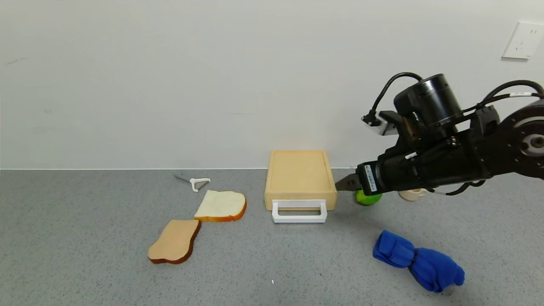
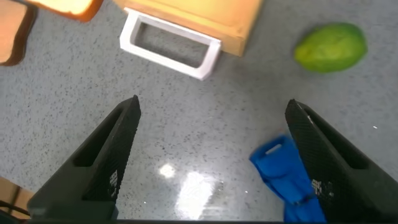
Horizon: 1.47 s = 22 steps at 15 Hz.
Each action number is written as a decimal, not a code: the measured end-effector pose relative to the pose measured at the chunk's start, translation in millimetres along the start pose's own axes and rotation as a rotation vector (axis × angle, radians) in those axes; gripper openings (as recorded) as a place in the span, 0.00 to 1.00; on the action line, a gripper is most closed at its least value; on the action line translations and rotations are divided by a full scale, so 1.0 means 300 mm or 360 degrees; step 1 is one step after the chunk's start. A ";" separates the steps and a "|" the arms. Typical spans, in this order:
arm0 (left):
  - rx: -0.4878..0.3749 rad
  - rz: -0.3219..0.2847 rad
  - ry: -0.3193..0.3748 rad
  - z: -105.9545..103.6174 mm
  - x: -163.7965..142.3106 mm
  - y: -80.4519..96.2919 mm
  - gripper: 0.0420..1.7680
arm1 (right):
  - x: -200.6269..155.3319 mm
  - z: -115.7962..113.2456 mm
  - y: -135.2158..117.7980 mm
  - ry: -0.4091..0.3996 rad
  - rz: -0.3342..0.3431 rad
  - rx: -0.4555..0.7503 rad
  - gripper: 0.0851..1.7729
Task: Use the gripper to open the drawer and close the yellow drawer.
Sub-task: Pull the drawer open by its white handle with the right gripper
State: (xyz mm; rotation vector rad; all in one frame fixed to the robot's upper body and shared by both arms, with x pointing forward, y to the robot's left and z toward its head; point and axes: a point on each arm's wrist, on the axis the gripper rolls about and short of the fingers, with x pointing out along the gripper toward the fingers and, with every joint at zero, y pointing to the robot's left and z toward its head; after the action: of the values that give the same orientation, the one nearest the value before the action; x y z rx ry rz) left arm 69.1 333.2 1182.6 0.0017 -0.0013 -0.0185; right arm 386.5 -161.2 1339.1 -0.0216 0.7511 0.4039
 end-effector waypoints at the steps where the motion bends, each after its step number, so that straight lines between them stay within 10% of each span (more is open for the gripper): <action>1: 0.0000 0.0000 0.0001 0.000 0.000 0.000 0.97 | 0.015 0.001 0.018 0.0010 0.0026 -0.0031 0.96; 11: 0.0000 0.0000 0.0001 0.000 0.000 0.000 0.97 | 0.089 -0.014 0.057 0.0072 0.0608 -0.0747 0.96; 22: 0.0000 0.0000 0.0001 0.000 0.000 0.000 0.97 | 0.324 -0.006 0.127 0.0107 0.0717 -0.0970 0.96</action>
State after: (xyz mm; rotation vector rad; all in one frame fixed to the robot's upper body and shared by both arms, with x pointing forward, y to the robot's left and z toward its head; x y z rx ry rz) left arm 69.1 333.2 1182.5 0.0017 -0.0009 -0.0185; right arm 435.5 -92.3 1277.7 -0.4459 0.6725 1.0561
